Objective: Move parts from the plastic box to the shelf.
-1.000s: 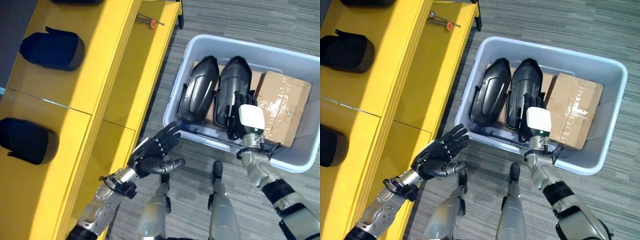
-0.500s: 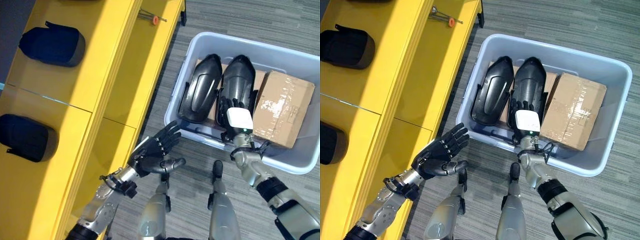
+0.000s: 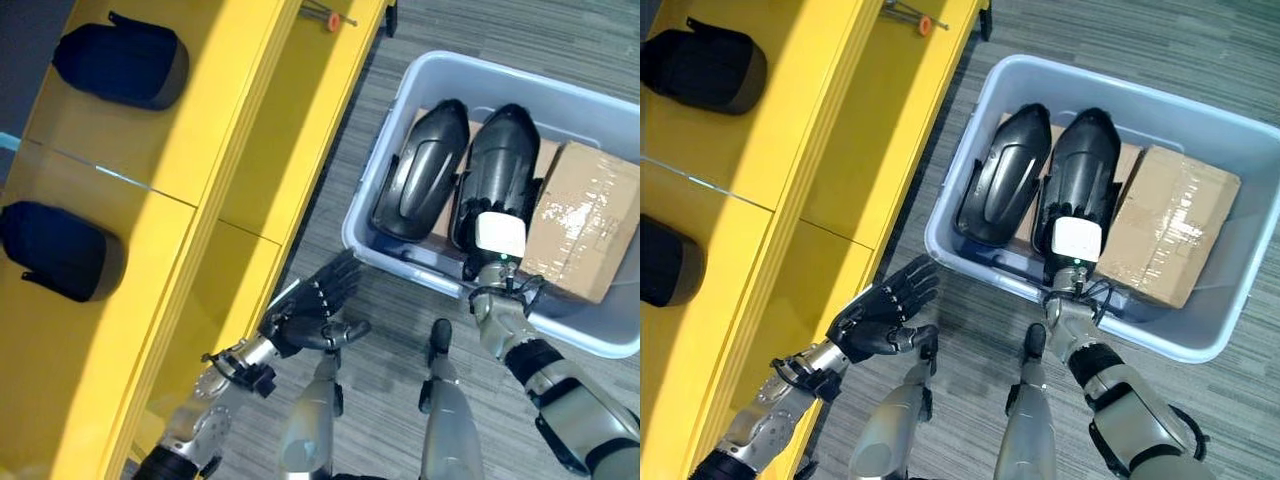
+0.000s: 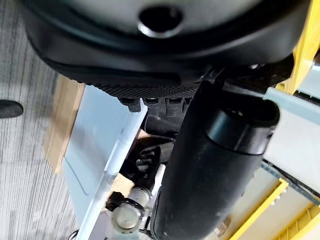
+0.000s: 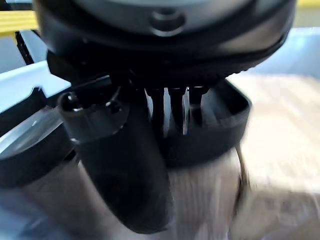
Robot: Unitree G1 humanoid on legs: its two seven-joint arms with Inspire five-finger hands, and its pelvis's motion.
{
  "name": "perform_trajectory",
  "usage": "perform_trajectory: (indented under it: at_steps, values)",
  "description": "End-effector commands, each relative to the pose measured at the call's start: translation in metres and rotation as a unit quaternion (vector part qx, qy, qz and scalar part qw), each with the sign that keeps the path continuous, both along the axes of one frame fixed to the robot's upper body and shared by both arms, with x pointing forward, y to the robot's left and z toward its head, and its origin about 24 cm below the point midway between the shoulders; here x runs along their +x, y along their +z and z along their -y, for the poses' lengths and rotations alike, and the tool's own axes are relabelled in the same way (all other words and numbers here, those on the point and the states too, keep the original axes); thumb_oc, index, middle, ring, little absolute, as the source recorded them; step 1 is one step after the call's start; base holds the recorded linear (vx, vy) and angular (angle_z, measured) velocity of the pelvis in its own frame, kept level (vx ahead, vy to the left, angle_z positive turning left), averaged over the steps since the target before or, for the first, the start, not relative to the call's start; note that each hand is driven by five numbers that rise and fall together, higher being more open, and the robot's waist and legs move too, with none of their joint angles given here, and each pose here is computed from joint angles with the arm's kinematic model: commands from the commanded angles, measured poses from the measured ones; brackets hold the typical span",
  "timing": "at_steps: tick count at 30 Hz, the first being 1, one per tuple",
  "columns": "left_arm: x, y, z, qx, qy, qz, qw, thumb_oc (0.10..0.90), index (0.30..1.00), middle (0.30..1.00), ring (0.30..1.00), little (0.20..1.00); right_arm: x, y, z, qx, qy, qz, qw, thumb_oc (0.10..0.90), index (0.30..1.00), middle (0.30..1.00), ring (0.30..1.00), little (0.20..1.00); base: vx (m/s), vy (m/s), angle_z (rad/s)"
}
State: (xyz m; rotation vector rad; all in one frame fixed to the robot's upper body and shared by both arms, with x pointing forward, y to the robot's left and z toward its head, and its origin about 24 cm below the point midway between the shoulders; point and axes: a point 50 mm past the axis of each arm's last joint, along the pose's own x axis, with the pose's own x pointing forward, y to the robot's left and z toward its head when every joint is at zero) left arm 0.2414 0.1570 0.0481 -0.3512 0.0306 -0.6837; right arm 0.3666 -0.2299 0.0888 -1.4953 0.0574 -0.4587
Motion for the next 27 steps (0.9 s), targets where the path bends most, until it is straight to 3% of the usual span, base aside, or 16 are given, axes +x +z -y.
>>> perform_trajectory:
  at_steps: [1, 7, 14, 18, 23, 27]
  values:
    - [0.001, 0.034, 0.026, -0.066, -0.049, 0.091, 0.992, 0.9, 1.0, 1.0, 1.0, 1.0, -0.009, -0.004, 0.054, -0.014, -0.122, -0.052, 0.991, 0.4, 0.3, 0.3, 0.3, 0.3, -0.05, 0.022, 0.22]
    - [-0.003, 0.03, 0.034, -0.071, -0.056, 0.087, 0.992, 0.9, 1.0, 1.0, 1.0, 1.0, -0.019, -0.007, 0.077, -0.045, -0.173, -0.071, 0.981, 0.4, 0.3, 0.3, 0.3, 0.3, -0.07, 0.008, 0.11]
    - [-0.008, 0.031, 0.033, -0.083, -0.06, 0.096, 0.99, 0.9, 1.0, 1.0, 1.0, 1.0, -0.026, -0.021, 0.077, -0.089, -0.152, -0.099, 0.979, 0.4, 0.3, 0.3, 0.3, 0.3, -0.04, 0.011, 0.0]
    - [-0.008, 0.041, 0.023, -0.097, -0.054, 0.11, 0.988, 0.9, 1.0, 1.0, 1.0, 1.0, -0.015, -0.013, 0.057, -0.185, -0.028, -0.07, 0.98, 0.4, 0.3, 0.3, 0.3, 0.3, -0.02, -0.035, 0.04]
    - [-0.008, 0.047, 0.012, -0.077, -0.056, 0.125, 0.988, 0.9, 1.0, 1.0, 1.0, 1.0, -0.011, -0.007, 0.042, -0.181, 0.04, -0.032, 0.982, 0.4, 0.3, 0.3, 0.3, 0.3, 0.0, -0.053, -0.02]
    - [-0.011, 0.05, -0.003, -0.044, -0.031, 0.142, 0.988, 0.9, 1.0, 1.0, 1.0, 1.0, -0.014, 0.0, 0.011, -0.146, 0.138, 0.038, 0.979, 0.4, 0.3, 0.3, 0.3, 0.3, 0.03, -0.067, 0.0]
